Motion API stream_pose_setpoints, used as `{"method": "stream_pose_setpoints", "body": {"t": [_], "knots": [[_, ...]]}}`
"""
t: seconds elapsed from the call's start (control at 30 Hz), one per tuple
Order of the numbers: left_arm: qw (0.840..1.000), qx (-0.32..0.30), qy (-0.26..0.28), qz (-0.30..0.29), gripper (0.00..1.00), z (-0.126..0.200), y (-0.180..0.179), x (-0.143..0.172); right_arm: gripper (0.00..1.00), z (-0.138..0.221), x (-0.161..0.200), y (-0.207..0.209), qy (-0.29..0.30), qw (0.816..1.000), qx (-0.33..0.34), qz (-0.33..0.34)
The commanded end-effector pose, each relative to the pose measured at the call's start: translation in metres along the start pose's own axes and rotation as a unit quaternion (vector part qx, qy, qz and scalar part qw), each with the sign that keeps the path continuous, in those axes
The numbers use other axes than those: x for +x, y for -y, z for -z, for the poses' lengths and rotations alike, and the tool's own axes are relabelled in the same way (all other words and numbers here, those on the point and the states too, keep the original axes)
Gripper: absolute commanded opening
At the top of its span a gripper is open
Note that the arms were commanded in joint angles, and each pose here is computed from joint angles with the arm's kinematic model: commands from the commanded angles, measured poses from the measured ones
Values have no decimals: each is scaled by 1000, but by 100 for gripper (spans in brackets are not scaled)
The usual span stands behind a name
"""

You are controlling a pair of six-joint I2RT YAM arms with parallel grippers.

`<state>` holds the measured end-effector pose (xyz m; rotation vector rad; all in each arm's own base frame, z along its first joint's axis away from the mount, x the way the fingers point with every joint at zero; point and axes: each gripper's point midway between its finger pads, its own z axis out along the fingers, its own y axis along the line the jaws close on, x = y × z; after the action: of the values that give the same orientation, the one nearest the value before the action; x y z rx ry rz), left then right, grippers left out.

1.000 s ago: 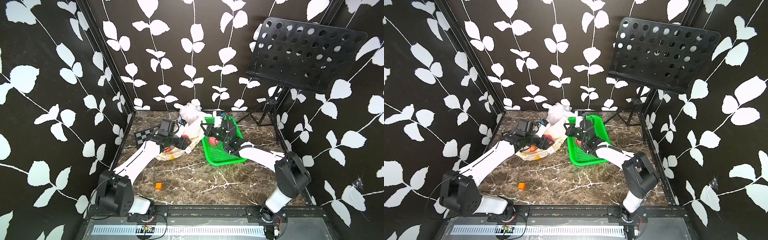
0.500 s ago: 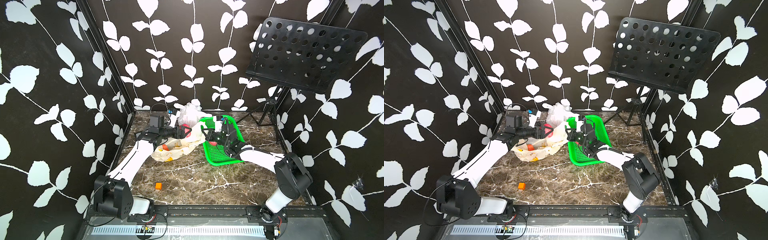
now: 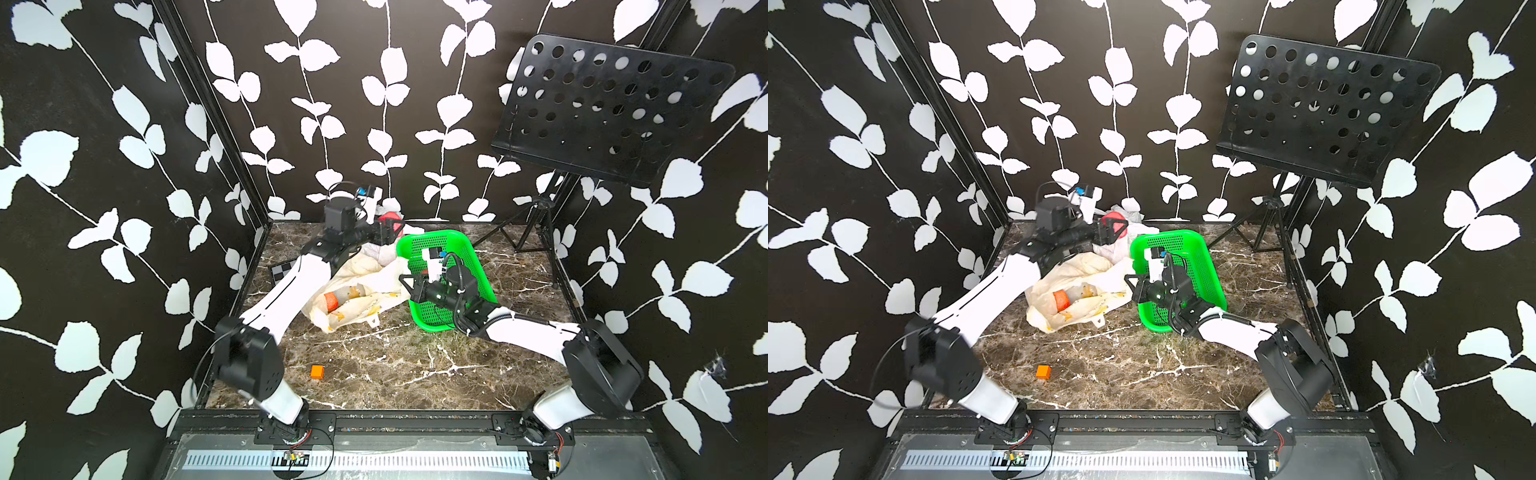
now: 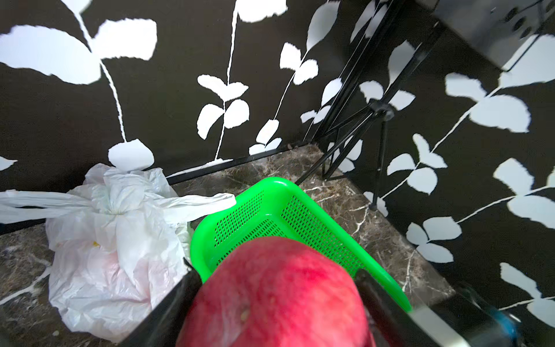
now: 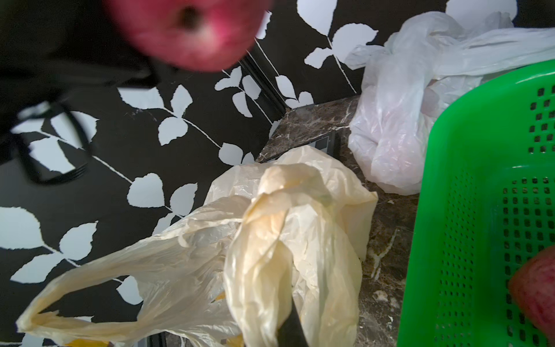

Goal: Untie the knot of a plastic bag & take out the apple
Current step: Place the apple in the basket.

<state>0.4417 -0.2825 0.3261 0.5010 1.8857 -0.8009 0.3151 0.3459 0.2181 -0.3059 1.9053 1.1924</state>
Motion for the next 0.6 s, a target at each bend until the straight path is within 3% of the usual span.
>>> {"method": "stream_pose_setpoints", "body": {"t": [0.0, 0.3, 0.43, 0.57], "knots": [[997, -4, -68, -20, 56, -36, 2, 26, 0, 7, -1, -11, 20, 999, -14, 21], [984, 12, -175, -11, 59, -119, -11, 89, 0, 18, -3, -11, 42, 999, -3, 27], [980, 15, -199, -4, 68, -134, -18, 104, 0, 18, -7, -11, 46, 998, 2, 32], [980, 16, -198, -14, 79, -135, -16, 95, 0, 16, -11, -11, 43, 998, 11, 37]]}}
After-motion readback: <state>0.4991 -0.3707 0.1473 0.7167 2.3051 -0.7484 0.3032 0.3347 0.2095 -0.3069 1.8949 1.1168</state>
